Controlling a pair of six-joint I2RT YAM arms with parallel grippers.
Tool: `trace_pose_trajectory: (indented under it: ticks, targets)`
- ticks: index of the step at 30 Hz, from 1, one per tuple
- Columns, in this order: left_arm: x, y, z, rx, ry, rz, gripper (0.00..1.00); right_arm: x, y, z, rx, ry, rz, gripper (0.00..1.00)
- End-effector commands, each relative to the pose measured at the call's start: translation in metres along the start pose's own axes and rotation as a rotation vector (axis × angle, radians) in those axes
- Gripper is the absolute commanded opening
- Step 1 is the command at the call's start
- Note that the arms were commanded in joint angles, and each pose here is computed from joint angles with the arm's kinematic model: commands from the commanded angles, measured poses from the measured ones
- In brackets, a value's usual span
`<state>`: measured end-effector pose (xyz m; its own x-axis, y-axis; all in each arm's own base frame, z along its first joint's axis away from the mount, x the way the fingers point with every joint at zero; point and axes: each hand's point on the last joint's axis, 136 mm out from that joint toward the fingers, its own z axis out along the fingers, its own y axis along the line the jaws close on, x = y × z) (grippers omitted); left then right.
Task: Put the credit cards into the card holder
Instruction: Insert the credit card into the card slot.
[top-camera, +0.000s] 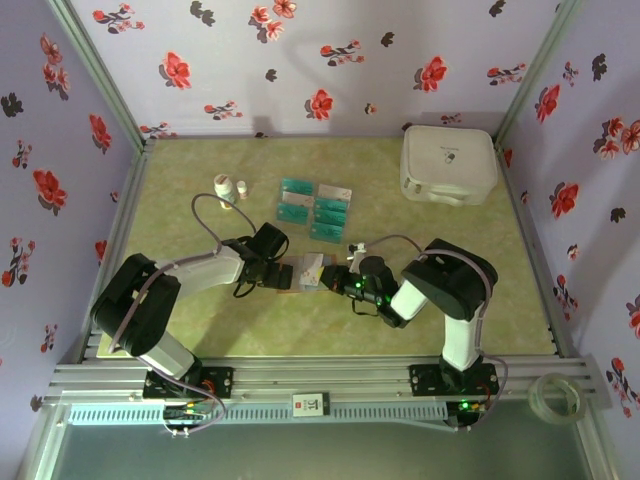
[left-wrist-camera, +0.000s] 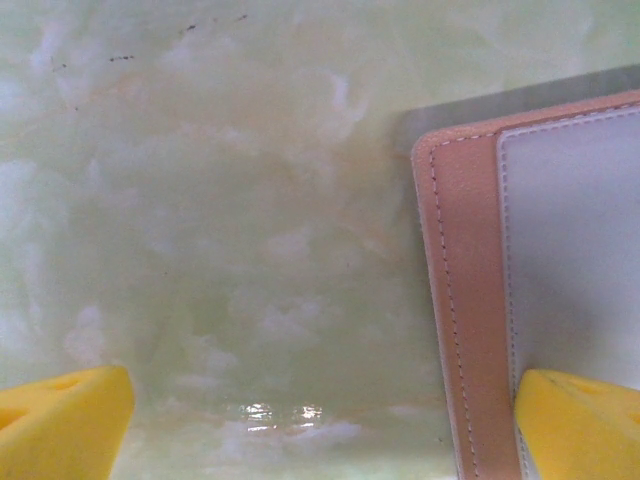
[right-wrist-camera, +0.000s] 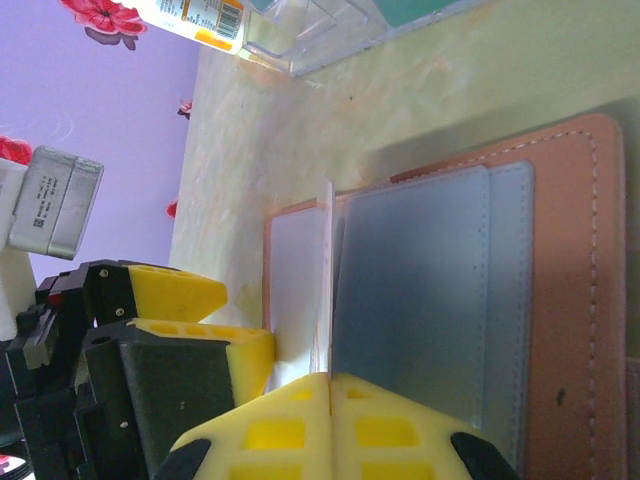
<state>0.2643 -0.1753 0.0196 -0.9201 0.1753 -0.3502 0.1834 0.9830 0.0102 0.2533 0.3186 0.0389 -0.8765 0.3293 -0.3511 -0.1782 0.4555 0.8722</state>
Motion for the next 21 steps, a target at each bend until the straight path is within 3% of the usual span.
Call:
trace_pose_trajectory:
  ticks: [1,21]
  targets:
    - [0.017,0.011,0.012,-0.063,0.044,0.005,0.99,0.006,-0.004,0.000,-0.004,0.028,0.013,0.00]
    - [0.017,0.011,0.013,-0.066,0.047,0.008,0.99,0.023,-0.024,-0.009,0.100,0.109,0.023,0.00]
